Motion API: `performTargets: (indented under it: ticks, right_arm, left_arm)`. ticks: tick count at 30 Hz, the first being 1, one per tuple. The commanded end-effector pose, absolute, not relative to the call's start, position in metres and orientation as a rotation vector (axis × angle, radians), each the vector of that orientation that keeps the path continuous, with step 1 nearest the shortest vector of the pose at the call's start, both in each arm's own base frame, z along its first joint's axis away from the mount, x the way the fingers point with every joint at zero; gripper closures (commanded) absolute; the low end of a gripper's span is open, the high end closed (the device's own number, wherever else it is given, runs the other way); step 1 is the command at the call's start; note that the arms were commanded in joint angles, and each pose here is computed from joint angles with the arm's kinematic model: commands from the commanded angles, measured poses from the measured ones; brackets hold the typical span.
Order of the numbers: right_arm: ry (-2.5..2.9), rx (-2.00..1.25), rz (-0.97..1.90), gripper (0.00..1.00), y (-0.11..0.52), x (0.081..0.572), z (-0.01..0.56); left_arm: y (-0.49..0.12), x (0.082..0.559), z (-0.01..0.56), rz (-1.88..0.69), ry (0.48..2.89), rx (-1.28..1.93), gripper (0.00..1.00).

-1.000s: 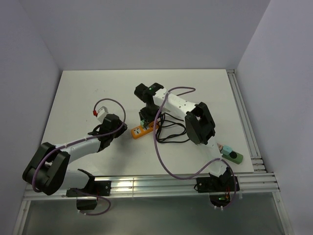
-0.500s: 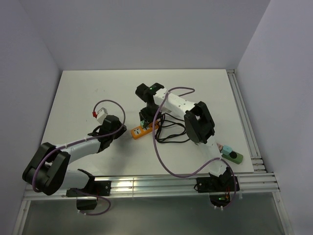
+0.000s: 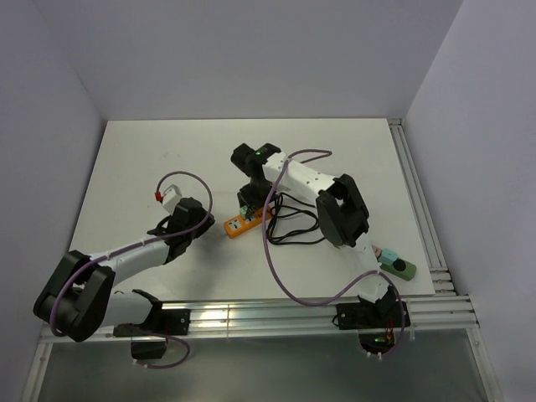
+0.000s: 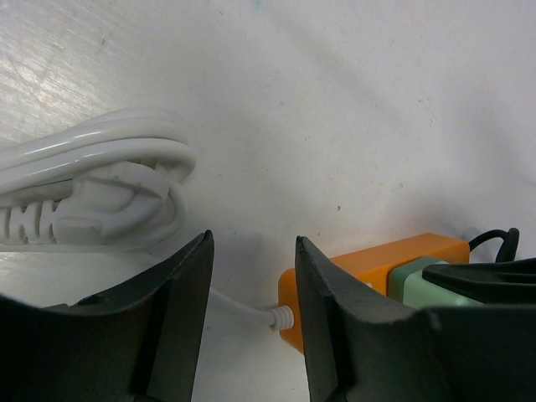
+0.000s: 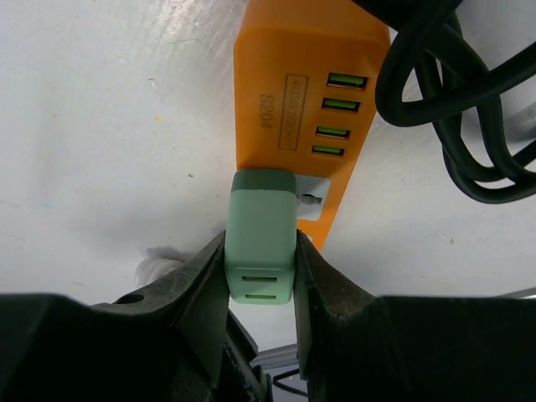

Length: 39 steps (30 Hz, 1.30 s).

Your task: Insert the plug

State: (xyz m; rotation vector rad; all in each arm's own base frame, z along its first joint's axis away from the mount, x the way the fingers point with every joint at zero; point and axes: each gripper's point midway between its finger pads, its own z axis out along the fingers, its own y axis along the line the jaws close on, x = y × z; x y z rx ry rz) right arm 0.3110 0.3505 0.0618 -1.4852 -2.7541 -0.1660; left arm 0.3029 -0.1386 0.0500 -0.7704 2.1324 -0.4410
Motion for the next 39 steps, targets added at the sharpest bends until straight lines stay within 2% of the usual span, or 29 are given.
performTargets:
  ticks: [1, 3, 4, 7, 10, 13, 16, 18, 21, 22, 23, 24, 26, 27, 28, 29, 33, 36, 38, 39]
  right_arm:
    - [-2.936, -1.506, -0.139, 0.77, 0.334, 0.328, 0.055]
    - [-2.972, -1.489, -0.157, 0.62, 0.331, 0.331, 0.064]
    - [-2.988, -1.485, -0.147, 0.48, 0.329, 0.331, 0.068]
    - [-3.008, -1.473, -0.181, 0.22, 0.327, 0.330, 0.077]
    - [-3.043, -1.461, -0.256, 0.09, 0.331, 0.337, 0.097]
    - [-3.116, -1.430, -0.307, 0.05, 0.333, 0.347, 0.128]
    - [-3.206, -1.373, -0.420, 0.04, 0.333, 0.352, 0.167]
    - [-3.302, -1.303, -0.508, 0.03, 0.325, 0.347, 0.197]
    - [-3.456, -1.071, -0.708, 0.00, 0.318, 0.334, 0.225]
    - [-3.538, -0.879, -0.859, 0.00, 0.326, 0.337, 0.237]
    - [-3.571, -0.795, -0.982, 0.00, 0.319, 0.326, 0.259]
    - [-3.604, -0.719, -0.879, 0.00, 0.306, 0.315, 0.232]
    - [-3.691, -0.631, -1.013, 0.00, 0.289, 0.306, 0.249]
    - [-3.703, -0.551, -0.905, 0.00, 0.277, 0.290, 0.212]
    - [-3.755, -0.460, -0.996, 0.00, 0.277, 0.290, 0.214]
    - [-3.787, -0.436, -0.959, 0.00, 0.258, 0.274, 0.200]
    - [-3.900, -0.257, -1.002, 0.00, 0.235, 0.237, 0.181]
    - [-3.858, -0.229, -1.155, 0.00, 0.225, 0.206, 0.159]
    - [-3.752, -0.311, -1.453, 0.00, 0.225, 0.193, 0.168]
    - [-3.735, -0.290, -1.459, 0.00, 0.220, 0.185, 0.147]
  left_arm:
    - [-0.138, 0.308, 0.065, -0.454, 2.080, -0.769, 0.51]
    - [-0.139, 0.309, 0.067, -0.457, 2.077, -0.767, 0.51]
    - [-0.139, 0.310, 0.068, -0.458, 2.076, -0.765, 0.51]
    - [-0.140, 0.312, 0.069, -0.457, 2.078, -0.761, 0.51]
    - [-0.139, 0.311, 0.071, -0.449, 2.077, -0.758, 0.51]
    - [-0.138, 0.310, 0.075, -0.449, 2.076, -0.752, 0.51]
    - [-0.134, 0.307, 0.084, -0.436, 2.063, -0.754, 0.51]
    - [-0.137, 0.306, 0.099, -0.474, 2.041, -0.727, 0.48]
    - [-0.142, 0.300, 0.117, -0.532, 2.038, -0.679, 0.39]
    - [-0.147, 0.295, 0.119, -0.570, 2.056, -0.657, 0.36]
    - [-0.151, 0.293, 0.129, -0.612, 2.042, -0.645, 0.29]
    - [-0.153, 0.290, 0.132, -0.634, 2.047, -0.634, 0.23]
    - [-0.163, 0.281, 0.139, -0.720, 2.064, -0.606, 0.10]
    - [-0.168, 0.277, 0.141, -0.754, 2.075, -0.591, 0.10]
    - [-0.172, 0.274, 0.144, -0.789, 2.077, -0.576, 0.07]
    - [-0.177, 0.267, 0.146, -0.830, 2.094, -0.554, 0.05]
    - [-0.184, 0.251, 0.158, -0.915, 2.089, -0.505, 0.04]
    - [-0.188, 0.242, 0.168, -0.991, 2.059, -0.486, 0.02]
    - [-0.193, 0.237, 0.174, -1.045, 2.049, -0.468, 0.01]
    - [-0.202, 0.228, 0.174, -1.115, 2.069, -0.419, 0.01]
